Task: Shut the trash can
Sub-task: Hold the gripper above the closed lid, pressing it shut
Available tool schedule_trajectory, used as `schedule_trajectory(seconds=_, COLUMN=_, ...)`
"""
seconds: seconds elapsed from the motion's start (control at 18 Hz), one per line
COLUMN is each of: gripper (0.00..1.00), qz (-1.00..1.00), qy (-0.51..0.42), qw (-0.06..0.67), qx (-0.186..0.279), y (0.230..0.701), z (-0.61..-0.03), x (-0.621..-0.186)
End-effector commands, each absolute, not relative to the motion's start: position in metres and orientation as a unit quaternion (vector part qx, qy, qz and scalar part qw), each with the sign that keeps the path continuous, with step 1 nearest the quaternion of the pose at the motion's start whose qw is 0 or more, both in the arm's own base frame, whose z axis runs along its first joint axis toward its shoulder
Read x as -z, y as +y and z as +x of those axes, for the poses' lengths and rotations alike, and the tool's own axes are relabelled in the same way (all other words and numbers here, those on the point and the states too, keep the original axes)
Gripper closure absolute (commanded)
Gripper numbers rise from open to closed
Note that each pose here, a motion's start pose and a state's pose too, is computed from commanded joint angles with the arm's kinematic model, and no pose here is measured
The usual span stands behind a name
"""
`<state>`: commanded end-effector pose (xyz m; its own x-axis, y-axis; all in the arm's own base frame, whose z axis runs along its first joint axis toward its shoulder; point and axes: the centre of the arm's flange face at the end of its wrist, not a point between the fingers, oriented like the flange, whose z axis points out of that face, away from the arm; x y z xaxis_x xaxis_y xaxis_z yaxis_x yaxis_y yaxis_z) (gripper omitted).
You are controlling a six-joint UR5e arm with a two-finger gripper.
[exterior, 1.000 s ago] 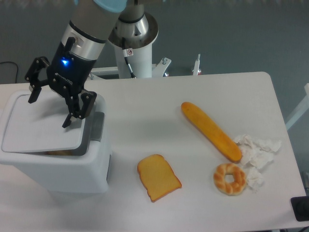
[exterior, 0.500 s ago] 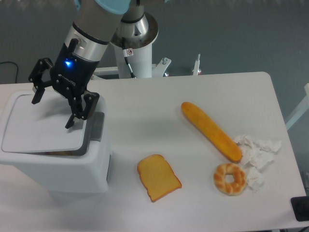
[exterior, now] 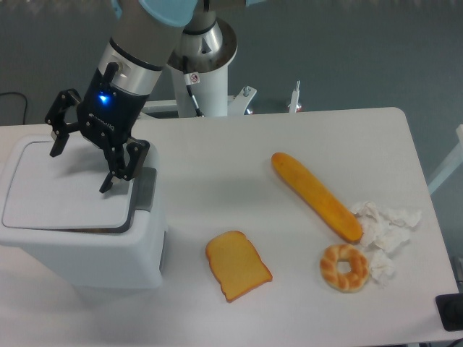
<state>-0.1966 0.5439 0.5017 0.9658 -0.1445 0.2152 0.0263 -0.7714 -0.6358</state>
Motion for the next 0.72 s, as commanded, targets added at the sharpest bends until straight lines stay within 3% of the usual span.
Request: schedule_trajectory(seconds=0.72, gripper=0.00, qz=-0.934, qy=0.028, qw=0.332, qx=0.130, y=0.5412, z=-0.1967, x=-0.4941)
